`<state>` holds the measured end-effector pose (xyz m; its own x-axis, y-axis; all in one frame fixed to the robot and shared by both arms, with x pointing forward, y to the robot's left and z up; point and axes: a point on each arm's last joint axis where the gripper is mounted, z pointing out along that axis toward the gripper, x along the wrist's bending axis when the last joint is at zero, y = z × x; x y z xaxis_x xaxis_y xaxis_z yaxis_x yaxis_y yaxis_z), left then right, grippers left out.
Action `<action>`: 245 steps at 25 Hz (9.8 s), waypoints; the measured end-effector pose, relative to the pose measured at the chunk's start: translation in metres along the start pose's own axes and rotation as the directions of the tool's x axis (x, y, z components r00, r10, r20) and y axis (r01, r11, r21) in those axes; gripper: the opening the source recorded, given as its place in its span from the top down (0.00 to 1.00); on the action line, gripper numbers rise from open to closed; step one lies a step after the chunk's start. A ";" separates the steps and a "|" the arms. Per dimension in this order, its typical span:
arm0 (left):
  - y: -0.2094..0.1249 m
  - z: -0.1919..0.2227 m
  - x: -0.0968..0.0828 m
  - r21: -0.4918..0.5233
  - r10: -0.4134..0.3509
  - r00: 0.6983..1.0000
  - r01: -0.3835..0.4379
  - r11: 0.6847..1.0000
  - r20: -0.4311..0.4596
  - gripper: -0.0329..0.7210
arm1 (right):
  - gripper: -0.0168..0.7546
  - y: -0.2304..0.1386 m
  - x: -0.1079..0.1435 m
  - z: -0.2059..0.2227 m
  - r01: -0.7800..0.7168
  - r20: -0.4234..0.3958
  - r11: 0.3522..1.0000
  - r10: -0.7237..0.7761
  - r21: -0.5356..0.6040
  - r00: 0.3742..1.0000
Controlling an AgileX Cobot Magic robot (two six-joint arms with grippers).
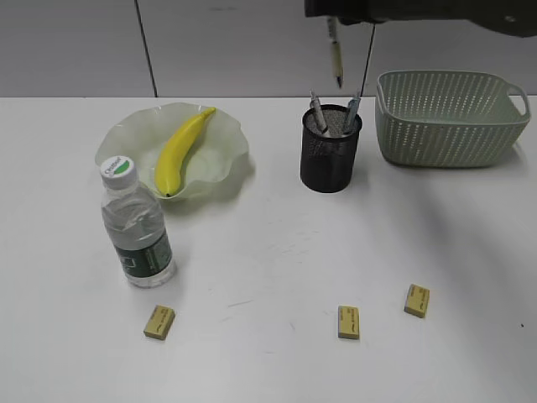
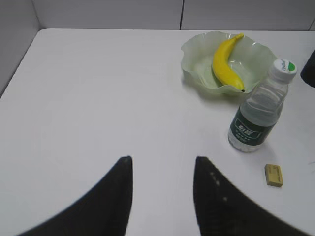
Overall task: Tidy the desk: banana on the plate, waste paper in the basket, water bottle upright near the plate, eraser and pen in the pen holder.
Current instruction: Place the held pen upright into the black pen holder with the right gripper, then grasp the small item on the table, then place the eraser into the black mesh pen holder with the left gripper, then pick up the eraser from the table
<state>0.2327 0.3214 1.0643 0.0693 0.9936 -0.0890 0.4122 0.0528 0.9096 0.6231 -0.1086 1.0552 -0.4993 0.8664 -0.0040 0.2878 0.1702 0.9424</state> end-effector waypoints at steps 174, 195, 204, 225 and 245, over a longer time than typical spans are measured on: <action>-0.109 0.276 -0.186 0.445 0.243 0.818 -0.503 0.741 0.522 0.69 | 0.66 -0.144 0.022 -0.411 -0.151 0.144 0.985 0.138 0.080 0.980; 0.047 0.276 -0.267 0.075 0.154 0.791 -0.245 0.967 0.592 0.71 | 0.67 -0.144 0.022 -0.411 -0.151 0.144 0.985 0.138 0.080 0.980; 0.093 0.373 -0.336 0.008 0.182 0.792 -0.230 0.973 0.583 0.71 | 0.67 -0.144 0.022 -0.411 -0.151 0.144 0.985 0.138 0.080 0.980; 0.103 0.410 -0.315 0.187 0.241 0.818 -0.386 0.903 0.522 0.32 | 0.67 -0.144 0.022 -0.411 -0.151 0.144 0.985 0.138 0.080 0.980; 0.043 0.069 -0.064 0.194 0.244 0.878 -0.346 0.918 0.412 0.40 | 0.67 -0.144 0.022 -0.411 -0.151 0.144 0.985 0.138 0.080 0.980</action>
<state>0.3089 0.2536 1.0809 0.5358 0.8440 -0.0233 0.5305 -0.3150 0.7870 0.2347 -0.3070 1.0567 -0.3320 0.9401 0.0780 0.4244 0.0750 0.9024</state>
